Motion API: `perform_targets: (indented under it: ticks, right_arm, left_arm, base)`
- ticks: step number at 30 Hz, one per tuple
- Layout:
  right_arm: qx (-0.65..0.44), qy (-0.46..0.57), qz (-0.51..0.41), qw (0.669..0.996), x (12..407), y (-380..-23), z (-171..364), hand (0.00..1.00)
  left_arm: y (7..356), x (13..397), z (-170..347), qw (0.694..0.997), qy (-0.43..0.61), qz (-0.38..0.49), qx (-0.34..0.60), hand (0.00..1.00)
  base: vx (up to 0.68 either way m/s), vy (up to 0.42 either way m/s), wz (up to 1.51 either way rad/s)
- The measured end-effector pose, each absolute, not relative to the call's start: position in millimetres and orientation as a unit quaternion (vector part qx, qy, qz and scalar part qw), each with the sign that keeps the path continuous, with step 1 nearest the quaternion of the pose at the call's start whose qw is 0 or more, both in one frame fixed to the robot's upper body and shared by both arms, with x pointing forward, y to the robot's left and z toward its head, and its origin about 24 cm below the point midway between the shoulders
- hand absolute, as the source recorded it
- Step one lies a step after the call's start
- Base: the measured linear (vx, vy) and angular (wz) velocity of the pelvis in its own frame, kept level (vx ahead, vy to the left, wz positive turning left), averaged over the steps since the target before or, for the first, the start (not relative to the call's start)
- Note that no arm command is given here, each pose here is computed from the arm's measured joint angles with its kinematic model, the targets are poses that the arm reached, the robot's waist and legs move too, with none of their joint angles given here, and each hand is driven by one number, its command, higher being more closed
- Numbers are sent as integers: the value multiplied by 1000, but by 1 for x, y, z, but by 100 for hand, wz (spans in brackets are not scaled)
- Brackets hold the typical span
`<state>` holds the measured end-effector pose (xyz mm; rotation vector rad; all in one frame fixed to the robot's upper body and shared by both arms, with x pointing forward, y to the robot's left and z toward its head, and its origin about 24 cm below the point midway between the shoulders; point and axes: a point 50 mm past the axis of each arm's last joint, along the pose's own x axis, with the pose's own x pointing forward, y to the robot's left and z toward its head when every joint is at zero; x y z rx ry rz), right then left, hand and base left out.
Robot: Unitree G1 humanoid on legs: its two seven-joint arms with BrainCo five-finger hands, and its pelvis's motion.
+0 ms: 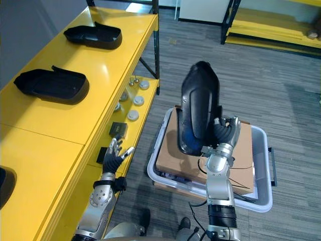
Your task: Walk over and take plastic housings, then place them on the shelf
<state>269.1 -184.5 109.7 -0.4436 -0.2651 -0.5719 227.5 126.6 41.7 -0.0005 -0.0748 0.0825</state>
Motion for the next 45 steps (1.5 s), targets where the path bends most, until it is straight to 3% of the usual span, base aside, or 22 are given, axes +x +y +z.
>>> perform_targets:
  ticks: [6,12,31,45]
  right_arm:
    - [-231,-217,-223,922,263,-148,136,100]
    - [-222,-241,-145,934,260,-110,139,100]
    - [-230,-265,-103,931,254,-92,141,100]
    - [-231,-229,-101,940,262,-91,127,100]
  left_arm:
    - [102,238,100,986,-166,1,-28,0]
    - [77,234,106,983,-177,-41,-31,0]
    - [78,246,87,989,-144,7,18,0]
    - [103,237,88,987,-144,72,16,0]
  base:
    - [0,0,0]
    - [-23,9,-7]
    - [-13,4,-1]
    - [-11,1,3]
